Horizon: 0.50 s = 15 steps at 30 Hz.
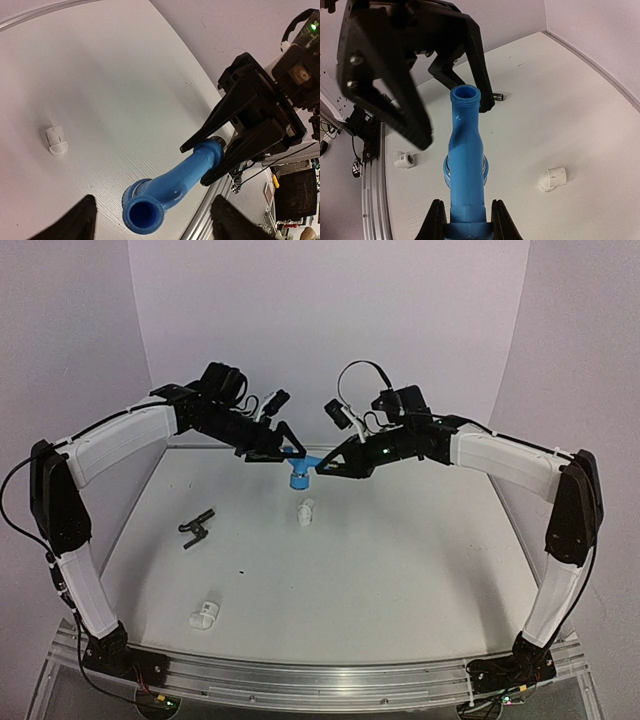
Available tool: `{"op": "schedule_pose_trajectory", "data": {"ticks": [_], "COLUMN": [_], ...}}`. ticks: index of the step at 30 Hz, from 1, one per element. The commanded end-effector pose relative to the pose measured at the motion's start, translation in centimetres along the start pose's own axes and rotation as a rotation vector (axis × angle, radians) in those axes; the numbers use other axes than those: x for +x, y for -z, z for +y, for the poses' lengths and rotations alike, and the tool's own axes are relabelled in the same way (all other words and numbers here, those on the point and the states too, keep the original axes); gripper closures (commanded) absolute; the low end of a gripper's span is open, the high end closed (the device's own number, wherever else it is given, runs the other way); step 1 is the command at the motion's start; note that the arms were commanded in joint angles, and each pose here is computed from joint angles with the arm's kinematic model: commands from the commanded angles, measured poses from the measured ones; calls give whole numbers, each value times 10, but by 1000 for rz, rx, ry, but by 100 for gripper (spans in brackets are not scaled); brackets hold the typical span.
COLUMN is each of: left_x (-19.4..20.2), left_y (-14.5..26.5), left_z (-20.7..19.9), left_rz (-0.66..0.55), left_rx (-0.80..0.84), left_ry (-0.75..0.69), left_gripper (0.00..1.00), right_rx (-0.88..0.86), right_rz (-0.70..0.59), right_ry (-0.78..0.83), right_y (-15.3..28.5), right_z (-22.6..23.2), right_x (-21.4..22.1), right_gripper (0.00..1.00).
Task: Install the water faucets
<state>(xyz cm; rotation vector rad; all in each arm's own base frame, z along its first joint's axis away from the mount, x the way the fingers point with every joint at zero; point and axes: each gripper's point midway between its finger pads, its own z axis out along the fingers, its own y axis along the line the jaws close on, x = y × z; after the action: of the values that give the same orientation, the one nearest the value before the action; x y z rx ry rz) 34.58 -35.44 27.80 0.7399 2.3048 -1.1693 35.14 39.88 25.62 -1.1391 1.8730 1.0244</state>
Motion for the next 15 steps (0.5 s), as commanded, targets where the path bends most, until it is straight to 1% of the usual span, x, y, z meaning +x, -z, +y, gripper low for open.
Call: {"op": "schedule_pose_trajectory", "data": {"ticks": [1,3,6,8,9,11,14,15], "left_x": [-16,-16,-13,-10,-2,2,4,6], "left_y": [34,43,48,58,67,80,94,96], "left_z": [-42,-50,-52,-65,-78,-89,-98,-103], "left_rz": [-124,-150,-193,-228,-262,-312,-329,-319], "left_rx": [81,99,126,178,244,276,264,283], "left_ry": [-113,-123,-86,-124,-186,-225,-266,-280], "left_gripper": [0,0,0,0,0,0,0,0], "right_rx": [-54,-79,-109,-124,-151,-199,-261,-278], "right_rz": [-92,-108,-128,-136,-144,-149,-152,-153], "right_ry": [63,75,94,102,112,115,110,106], "right_y": [19,26,37,41,46,50,54,55], "right_z": [25,34,47,52,59,70,81,84], "right_x": [-40,-46,-53,-56,-58,-59,-60,-60], "right_gripper": [100,100,100,100,100,100,100,100]}}
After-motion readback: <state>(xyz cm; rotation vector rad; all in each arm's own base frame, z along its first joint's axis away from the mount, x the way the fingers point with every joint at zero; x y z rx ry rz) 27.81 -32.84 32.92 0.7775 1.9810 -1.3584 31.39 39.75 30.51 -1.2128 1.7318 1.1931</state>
